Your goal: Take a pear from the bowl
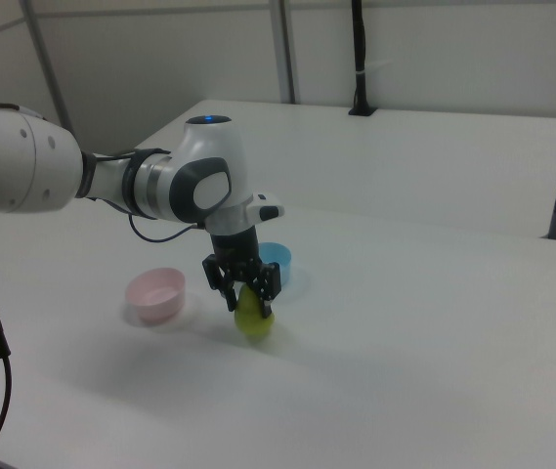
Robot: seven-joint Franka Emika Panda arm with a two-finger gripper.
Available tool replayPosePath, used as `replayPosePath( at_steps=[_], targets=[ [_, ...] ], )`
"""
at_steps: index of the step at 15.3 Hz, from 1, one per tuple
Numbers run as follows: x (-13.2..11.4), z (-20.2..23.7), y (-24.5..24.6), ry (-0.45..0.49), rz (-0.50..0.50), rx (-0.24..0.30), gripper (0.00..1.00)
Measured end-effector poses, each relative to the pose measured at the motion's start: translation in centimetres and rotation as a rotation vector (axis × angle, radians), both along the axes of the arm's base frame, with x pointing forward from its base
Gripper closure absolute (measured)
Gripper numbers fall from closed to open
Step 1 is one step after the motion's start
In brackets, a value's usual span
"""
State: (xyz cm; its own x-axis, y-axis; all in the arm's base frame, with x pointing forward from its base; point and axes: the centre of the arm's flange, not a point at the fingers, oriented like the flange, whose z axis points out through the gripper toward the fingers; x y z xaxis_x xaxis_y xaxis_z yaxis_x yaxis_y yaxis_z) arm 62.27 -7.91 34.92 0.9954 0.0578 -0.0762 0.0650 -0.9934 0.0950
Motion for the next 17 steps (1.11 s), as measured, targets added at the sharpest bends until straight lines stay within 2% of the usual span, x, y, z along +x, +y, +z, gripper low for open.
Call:
replayPosePath(
  at_steps=[3, 5, 6, 7, 10, 14, 17],
  targets=[
    [0.0, -0.2, 0.0, 0.004, 0.003, -0.005, 0.24],
    [0.0, -0.2, -0.1, 0.005, 0.006, -0.009, 0.13],
    [0.0, -0.2, -0.1, 0.004, 0.007, -0.010, 0.03],
    [0.1, -0.1, -0.1, 0.002, 0.008, -0.012, 0.00],
    [0.2, 1.7, -0.1, -0.024, 0.008, -0.015, 0.00],
    [-0.2, 7.7, 0.9, -0.037, 0.010, -0.018, 0.00],
    [-0.5, 11.9, 4.5, -0.080, -0.002, -0.020, 0.00]
  ],
)
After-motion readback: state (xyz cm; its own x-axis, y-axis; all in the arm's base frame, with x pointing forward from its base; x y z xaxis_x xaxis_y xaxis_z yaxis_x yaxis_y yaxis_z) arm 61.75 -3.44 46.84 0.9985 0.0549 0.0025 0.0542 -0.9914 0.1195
